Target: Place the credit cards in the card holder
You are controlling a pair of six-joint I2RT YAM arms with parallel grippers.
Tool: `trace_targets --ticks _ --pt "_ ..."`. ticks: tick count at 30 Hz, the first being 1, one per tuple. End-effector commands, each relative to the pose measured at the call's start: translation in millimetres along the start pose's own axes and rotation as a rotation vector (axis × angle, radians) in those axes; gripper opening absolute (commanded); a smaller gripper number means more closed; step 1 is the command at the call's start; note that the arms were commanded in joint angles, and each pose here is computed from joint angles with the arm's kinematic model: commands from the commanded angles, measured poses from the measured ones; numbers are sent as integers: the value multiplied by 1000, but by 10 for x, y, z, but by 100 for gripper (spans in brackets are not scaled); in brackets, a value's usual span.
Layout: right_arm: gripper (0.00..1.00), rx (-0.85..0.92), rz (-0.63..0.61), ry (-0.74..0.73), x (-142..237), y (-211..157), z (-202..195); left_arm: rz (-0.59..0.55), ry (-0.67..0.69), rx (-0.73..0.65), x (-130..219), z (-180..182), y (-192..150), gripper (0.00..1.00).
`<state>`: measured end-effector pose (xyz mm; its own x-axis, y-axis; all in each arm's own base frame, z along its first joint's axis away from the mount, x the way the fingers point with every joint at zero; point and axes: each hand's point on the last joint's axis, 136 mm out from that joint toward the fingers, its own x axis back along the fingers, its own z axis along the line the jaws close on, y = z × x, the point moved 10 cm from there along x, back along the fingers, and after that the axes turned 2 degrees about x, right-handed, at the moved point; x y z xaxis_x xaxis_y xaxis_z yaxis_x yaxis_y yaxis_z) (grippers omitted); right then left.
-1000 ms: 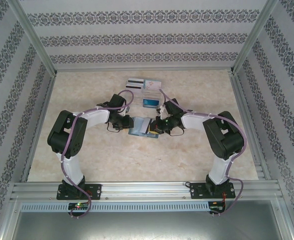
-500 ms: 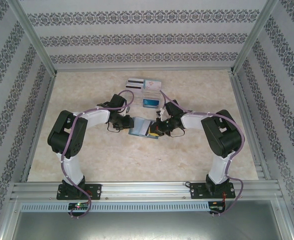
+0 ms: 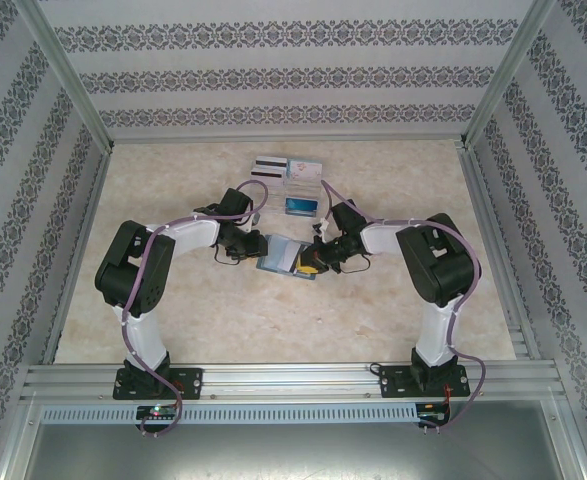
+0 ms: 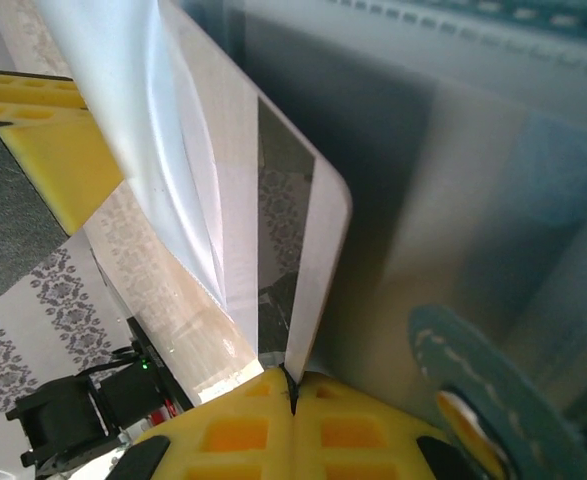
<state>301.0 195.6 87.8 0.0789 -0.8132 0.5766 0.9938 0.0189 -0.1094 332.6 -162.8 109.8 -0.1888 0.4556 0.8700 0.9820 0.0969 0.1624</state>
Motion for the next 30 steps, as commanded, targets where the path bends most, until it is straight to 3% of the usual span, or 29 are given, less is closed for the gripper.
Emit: trace_targets --ticks 1,30 --pt "0 -9 29 31 -9 39 -2 38 -27 -16 -122 -77 -81 27" --pt "0 -16 101 45 149 42 -19 39 -27 -21 -127 -84 -69 27"
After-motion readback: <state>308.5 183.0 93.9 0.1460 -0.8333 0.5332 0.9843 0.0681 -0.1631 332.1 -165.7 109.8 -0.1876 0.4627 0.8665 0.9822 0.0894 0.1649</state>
